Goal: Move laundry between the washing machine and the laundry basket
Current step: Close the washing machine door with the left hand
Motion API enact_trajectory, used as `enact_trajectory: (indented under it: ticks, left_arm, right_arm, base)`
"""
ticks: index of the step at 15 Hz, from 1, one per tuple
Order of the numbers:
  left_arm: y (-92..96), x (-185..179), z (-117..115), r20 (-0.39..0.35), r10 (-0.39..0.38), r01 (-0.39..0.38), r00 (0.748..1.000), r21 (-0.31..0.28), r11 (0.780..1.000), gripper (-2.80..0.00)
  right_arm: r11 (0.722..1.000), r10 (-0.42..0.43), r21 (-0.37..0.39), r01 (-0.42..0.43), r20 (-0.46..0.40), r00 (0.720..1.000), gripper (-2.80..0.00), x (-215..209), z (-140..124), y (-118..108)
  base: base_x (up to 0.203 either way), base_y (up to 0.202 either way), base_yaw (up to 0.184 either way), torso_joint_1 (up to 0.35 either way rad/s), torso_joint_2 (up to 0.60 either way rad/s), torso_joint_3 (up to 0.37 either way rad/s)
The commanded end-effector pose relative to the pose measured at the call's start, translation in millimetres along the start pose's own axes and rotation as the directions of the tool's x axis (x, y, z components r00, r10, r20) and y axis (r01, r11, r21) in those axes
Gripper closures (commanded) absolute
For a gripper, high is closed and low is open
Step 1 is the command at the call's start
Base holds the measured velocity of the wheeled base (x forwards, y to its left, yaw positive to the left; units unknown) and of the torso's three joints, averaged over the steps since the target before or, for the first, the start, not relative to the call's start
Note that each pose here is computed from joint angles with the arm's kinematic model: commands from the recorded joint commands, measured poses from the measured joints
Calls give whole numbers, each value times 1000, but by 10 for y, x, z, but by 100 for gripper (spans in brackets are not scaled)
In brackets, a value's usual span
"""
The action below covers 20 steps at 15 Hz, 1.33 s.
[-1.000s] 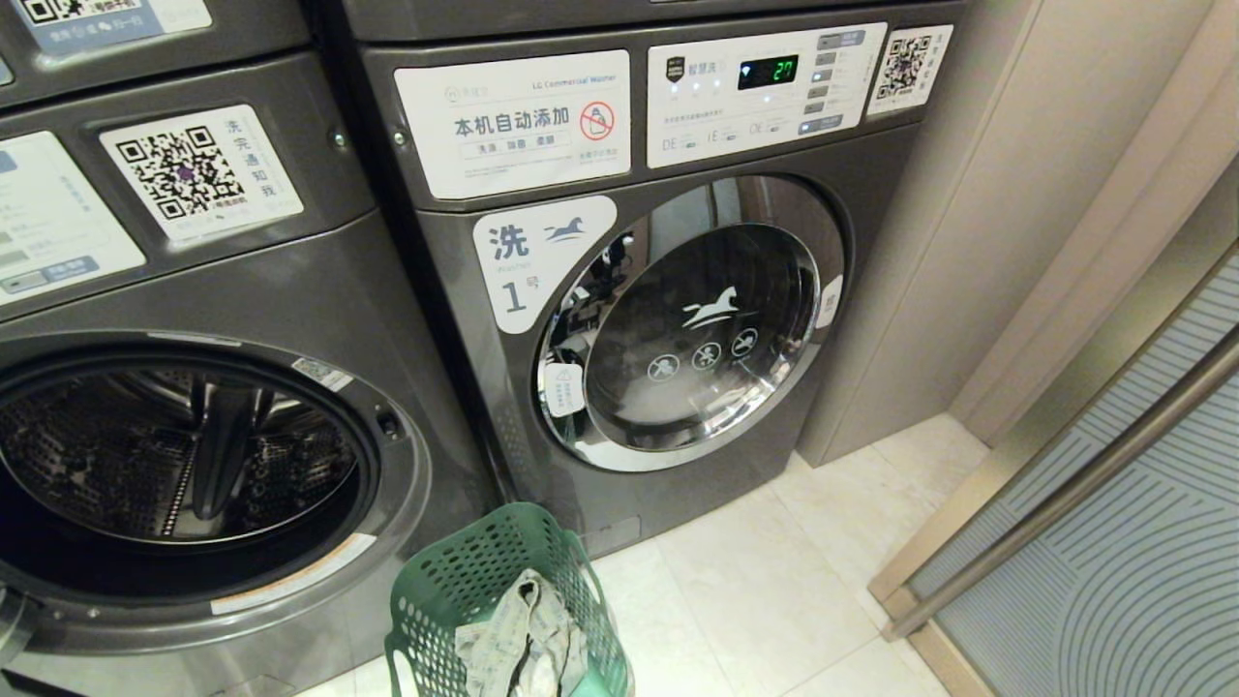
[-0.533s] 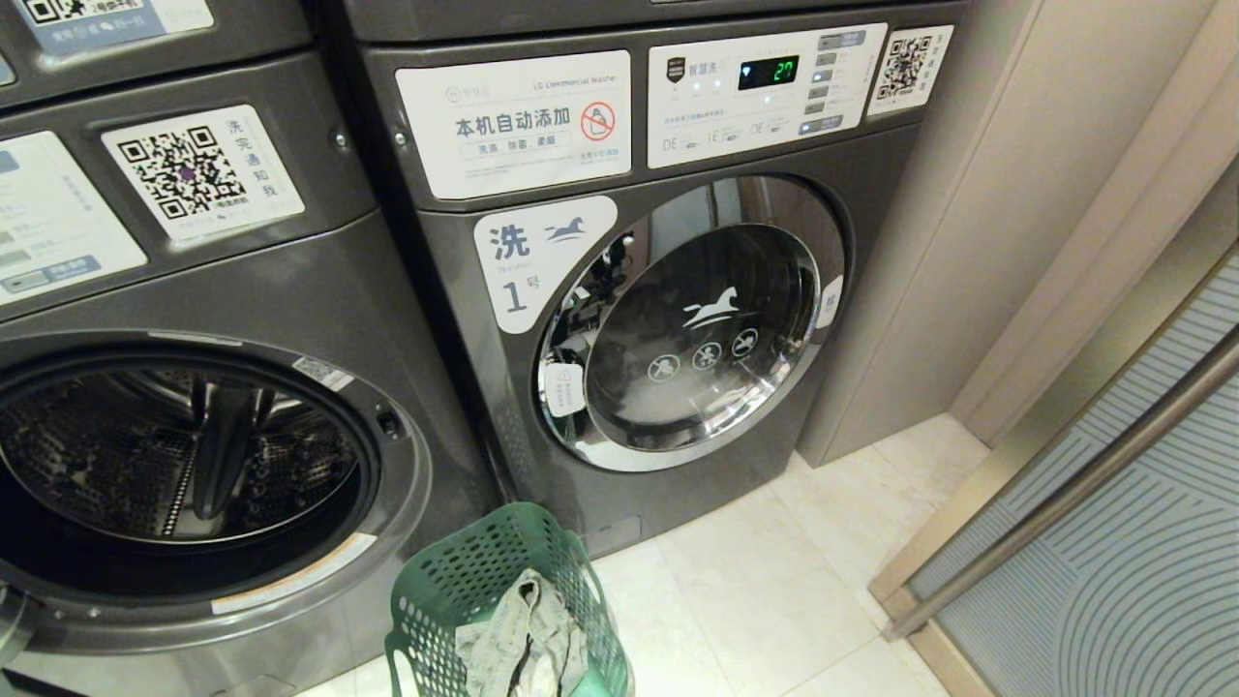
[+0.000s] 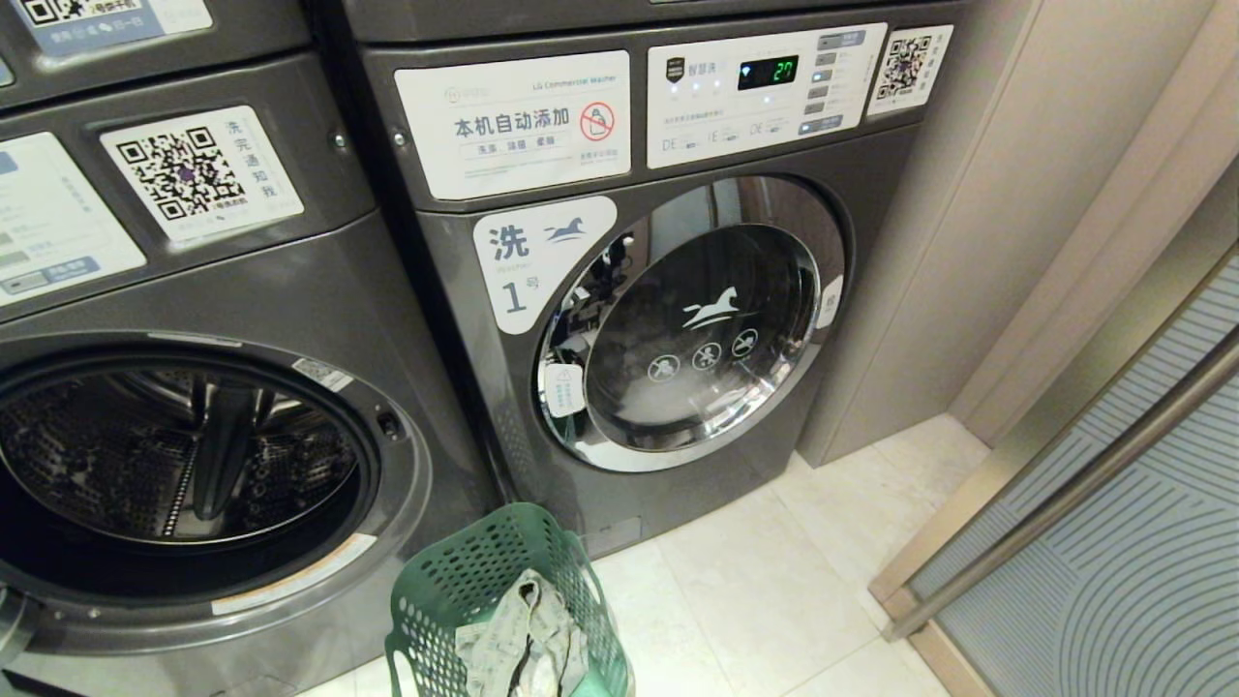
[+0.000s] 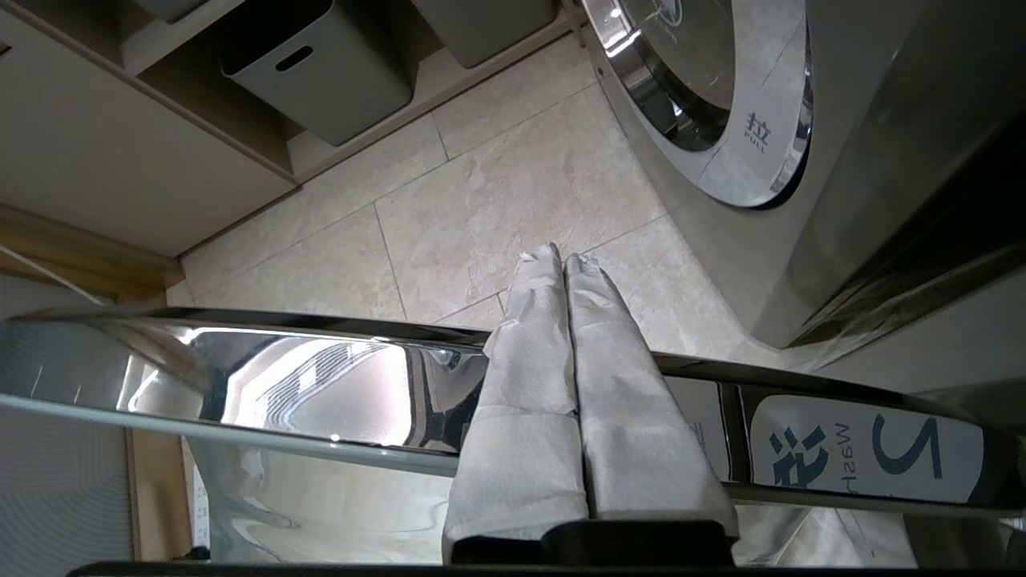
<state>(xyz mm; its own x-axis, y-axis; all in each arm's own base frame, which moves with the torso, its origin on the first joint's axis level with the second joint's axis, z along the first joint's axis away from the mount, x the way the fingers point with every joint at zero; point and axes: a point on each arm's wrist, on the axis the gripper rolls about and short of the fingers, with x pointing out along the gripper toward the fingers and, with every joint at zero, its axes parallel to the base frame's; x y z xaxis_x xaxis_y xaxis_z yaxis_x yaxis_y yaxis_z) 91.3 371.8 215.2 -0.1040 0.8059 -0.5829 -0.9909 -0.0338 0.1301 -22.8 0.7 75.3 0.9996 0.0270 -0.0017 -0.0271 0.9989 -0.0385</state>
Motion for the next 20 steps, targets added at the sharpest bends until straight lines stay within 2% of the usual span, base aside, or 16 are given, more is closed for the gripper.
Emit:
enact_trajectory:
  ticks: [1,9,12,14,20]
  left_arm:
    - [11,-6,-37,-30,9,-9,1000,8,1000,0]
    - [42,-109,-4,-32,9,-9,999,7,1000,0]
    - [60,-213,54,4,-4,4,1000,-8,1000,0]
    - [42,-301,122,37,-55,56,998,-38,998,0]
    - [45,-341,154,52,-64,66,997,-41,997,0]
  right_arm:
    - [1000,1,-1,-1,0,1000,0,0,0,0]
    - [1000,1,-1,-1,0,1000,0,0,0,0]
    - [1000,1,-1,-1,0,1000,0,0,0,0]
    - [1000,1,0,-1,0,1000,0,0,0,0]
    - [1000,1,-1,-1,0,1000,0,0,0,0]
  base:
    - [0,0,0,0,0,0]
    - [0,0,0,0,0,0]
    - [0,0,0,0,0,0]
    - [0,0,0,0,0,0]
    - [0,0,0,0,0,0]
